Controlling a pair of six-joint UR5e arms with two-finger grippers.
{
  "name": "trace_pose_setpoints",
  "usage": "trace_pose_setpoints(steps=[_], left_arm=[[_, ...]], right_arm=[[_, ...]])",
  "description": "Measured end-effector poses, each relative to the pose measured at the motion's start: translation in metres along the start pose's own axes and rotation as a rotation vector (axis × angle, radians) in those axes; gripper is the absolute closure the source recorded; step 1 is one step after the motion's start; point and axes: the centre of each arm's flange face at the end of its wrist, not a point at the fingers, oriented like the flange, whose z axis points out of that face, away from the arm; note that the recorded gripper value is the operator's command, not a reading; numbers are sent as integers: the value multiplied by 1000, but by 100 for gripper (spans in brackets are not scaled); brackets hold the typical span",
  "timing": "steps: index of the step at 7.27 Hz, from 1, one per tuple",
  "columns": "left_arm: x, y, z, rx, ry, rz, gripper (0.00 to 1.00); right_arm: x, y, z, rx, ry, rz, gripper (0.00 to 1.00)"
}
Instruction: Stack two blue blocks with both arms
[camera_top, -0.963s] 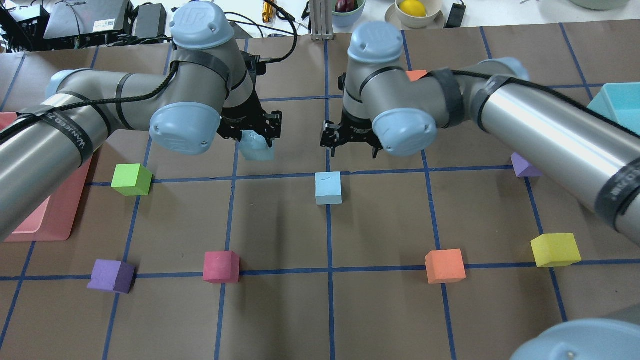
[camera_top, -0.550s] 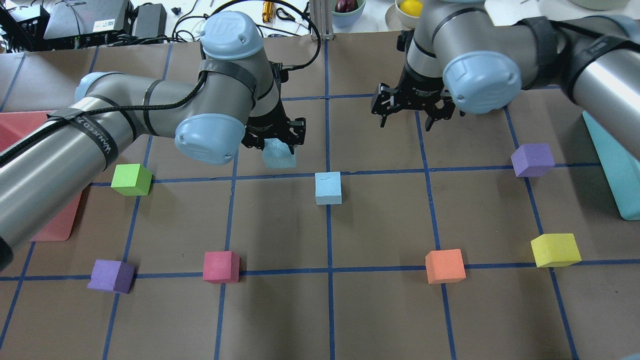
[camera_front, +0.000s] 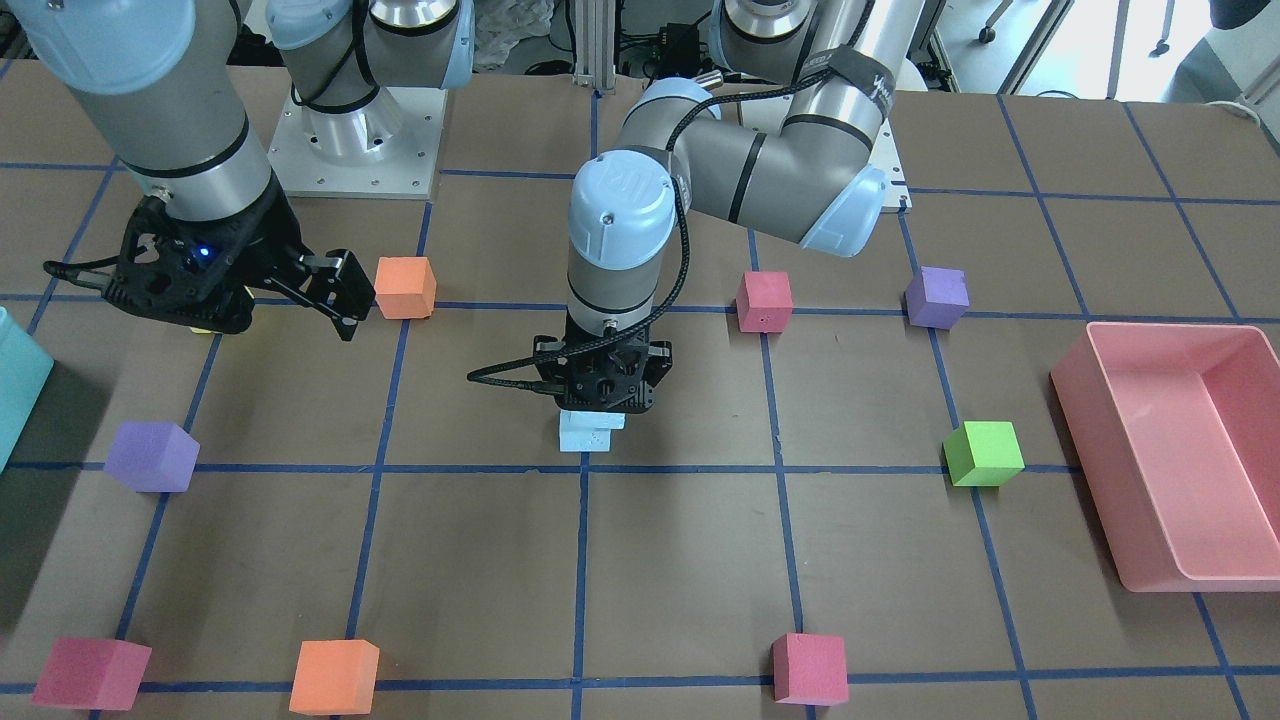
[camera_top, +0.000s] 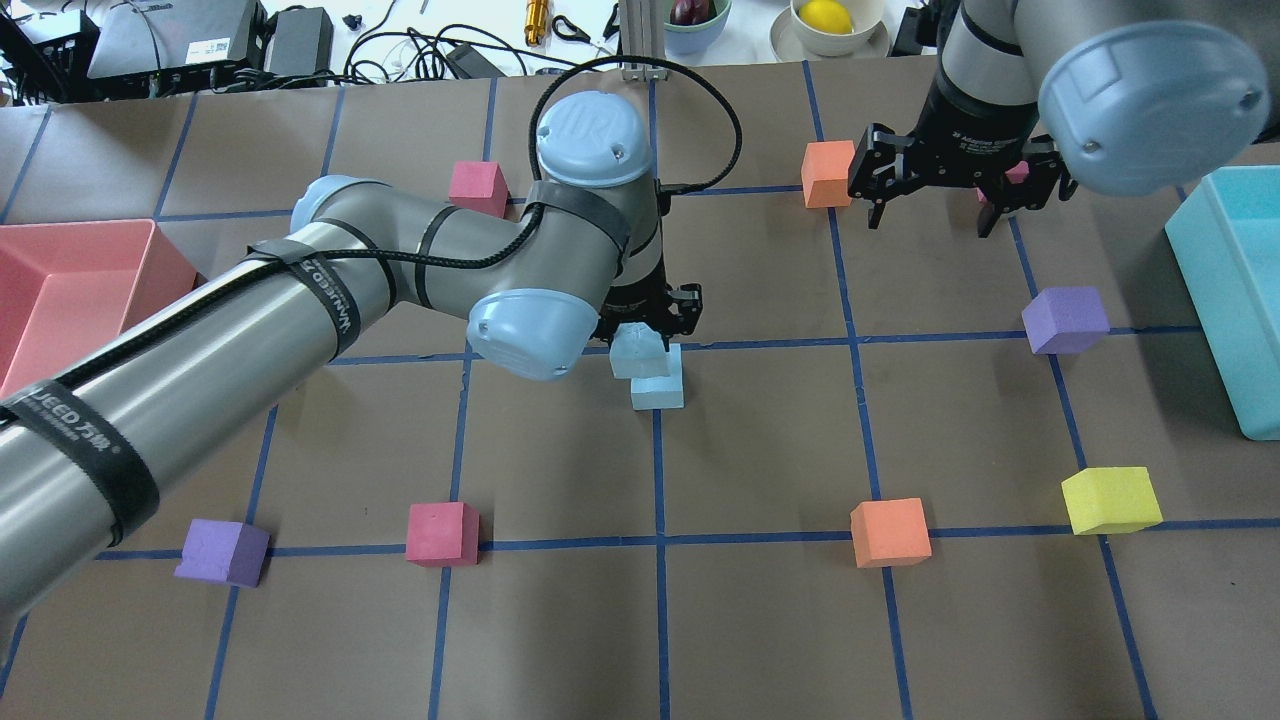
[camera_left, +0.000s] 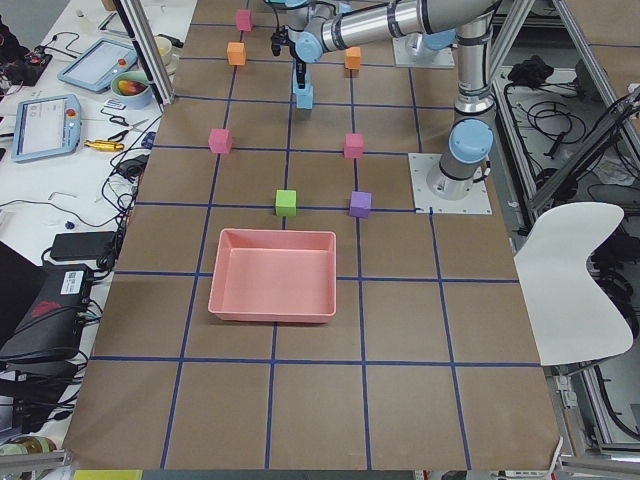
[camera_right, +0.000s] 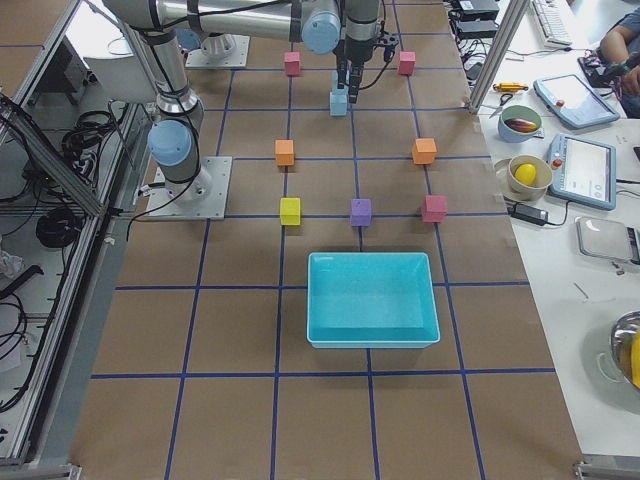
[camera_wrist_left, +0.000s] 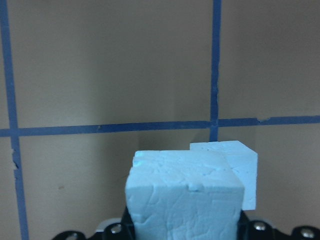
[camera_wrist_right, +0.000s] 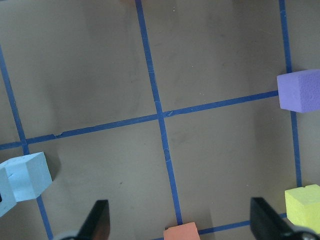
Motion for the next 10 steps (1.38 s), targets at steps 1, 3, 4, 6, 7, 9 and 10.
trace_pose_setpoints(steps=[1,3,4,6,7,9,10], left_arm=[[7,0,7,8,5,-3,100],[13,1,15,15,9,-10,100],[13,1,16,14,6,-8,100],[13,1,12,22,1,-5,100],[12,2,11,22,1,-5,100],[11,3,13,15,-5,-8,100],[11,4,13,9,-10,-8,100]], right_arm=[[1,9,-12,9,-4,-4,0],[3,20,-10,-56,-1,-45,0],[2,23,-10,-77,-3,-53,0],[3,24,-16,-73,-12,-57,0],[4,24,-18,-68,-14,-61,0],[4,25,-17,-68,-20,-75,0],[4,25,-17,-68,-19,-85,0]])
